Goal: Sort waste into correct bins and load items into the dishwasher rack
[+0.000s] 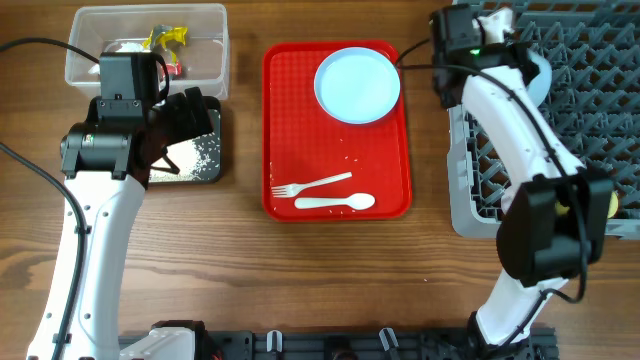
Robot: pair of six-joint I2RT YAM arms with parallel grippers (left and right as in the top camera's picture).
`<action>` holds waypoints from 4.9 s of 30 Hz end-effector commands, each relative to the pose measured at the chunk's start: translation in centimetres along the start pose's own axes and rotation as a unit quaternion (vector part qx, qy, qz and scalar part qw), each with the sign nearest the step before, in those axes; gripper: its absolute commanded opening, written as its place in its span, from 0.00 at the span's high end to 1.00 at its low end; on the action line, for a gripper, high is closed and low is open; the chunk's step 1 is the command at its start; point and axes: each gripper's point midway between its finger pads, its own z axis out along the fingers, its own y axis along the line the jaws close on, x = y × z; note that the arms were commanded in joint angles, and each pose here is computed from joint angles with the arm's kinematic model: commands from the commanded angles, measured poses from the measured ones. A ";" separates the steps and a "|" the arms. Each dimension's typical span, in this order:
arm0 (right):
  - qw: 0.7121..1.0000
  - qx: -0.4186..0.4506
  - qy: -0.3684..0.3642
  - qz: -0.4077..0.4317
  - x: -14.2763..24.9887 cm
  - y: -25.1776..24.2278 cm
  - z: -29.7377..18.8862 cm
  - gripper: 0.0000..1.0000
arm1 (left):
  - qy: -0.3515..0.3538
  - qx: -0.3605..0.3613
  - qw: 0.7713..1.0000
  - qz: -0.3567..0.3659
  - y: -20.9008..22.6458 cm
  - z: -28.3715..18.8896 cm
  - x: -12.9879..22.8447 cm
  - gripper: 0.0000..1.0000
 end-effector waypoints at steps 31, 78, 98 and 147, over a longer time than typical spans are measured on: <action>0.988 0.075 -0.062 -0.122 -0.4 5.8 -5.0 0.76 | -0.003 -0.002 1.000 -0.008 0.2 0.0 -0.2 0.00; 0.812 -0.551 0.102 0.162 -0.7 24.7 -16.0 0.50 | -0.003 -0.002 1.000 -0.008 0.2 0.0 -0.2 0.00; 0.826 -0.522 0.130 0.169 0.4 29.2 -13.5 0.84 | -0.003 -0.002 1.000 -0.008 0.2 0.0 -0.2 0.00; 0.971 -0.115 -0.195 0.078 -6.1 -11.3 8.6 0.96 | -0.003 -0.002 1.000 -0.008 0.2 0.0 -0.2 0.00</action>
